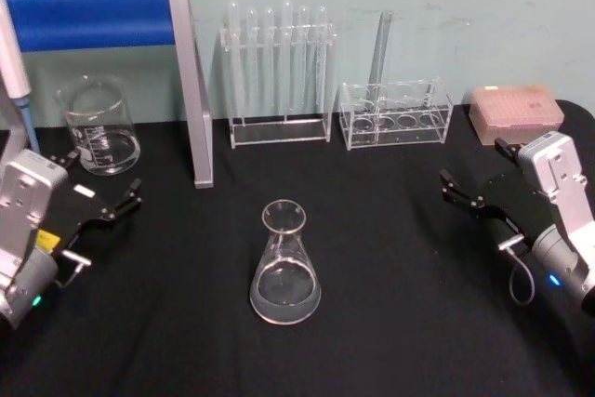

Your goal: Grasp the erlenmeyer flask with one hand, shake it three times, then place it back.

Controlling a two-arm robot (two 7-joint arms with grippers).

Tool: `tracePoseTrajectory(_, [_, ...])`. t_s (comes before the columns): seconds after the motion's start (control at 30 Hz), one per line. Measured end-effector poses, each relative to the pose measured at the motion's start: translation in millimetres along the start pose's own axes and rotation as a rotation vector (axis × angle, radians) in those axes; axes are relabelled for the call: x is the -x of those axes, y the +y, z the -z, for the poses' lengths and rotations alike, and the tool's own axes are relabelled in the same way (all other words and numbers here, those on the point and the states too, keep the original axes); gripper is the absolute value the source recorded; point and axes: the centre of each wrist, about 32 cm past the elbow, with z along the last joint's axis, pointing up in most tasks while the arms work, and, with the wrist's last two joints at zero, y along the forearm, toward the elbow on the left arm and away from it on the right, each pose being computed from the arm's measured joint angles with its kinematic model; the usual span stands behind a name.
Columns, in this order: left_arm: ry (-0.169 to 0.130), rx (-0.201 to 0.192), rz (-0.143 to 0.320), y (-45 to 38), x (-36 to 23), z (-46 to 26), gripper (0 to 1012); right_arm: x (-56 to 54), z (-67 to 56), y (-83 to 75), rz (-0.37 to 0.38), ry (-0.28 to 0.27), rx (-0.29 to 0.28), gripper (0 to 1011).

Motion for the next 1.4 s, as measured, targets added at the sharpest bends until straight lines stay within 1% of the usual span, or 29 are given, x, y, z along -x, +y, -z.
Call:
tracePoseTrajectory(1.0, [0.000,0.000,0.000,0.0,0.0,0.0,1001,-0.3,-0.1,0.0,-0.002,0.001,-0.001,1000])
tracePoseTrajectory(1.1, [0.000,0.000,0.000,0.0,0.0,0.0,1001,-0.7,-1.2,-0.7,-0.014,0.007,-0.007,1000])
tracePoseTrajectory(1.23, [0.000,0.000,0.000,0.0,0.0,0.0,1001,-1.8,-5.5,-3.7,-0.058,0.035,-0.025,1000])
tracePoseTrajectory(1.33, [0.000,0.000,0.000,0.0,0.0,0.0,1001,-1.5,-8.6,-6.9,-0.099,0.068,-0.040,1000])
tracePoseTrajectory(1.37, [0.000,0.000,0.000,0.0,0.0,0.0,1001,-1.0,-10.2,-8.8,-0.123,0.087,-0.049,1000])
tracePoseTrajectory(1.4, [0.000,0.000,0.000,0.0,0.0,0.0,1001,-1.0,-10.2,-8.8,-0.123,0.087,-0.049,1000])
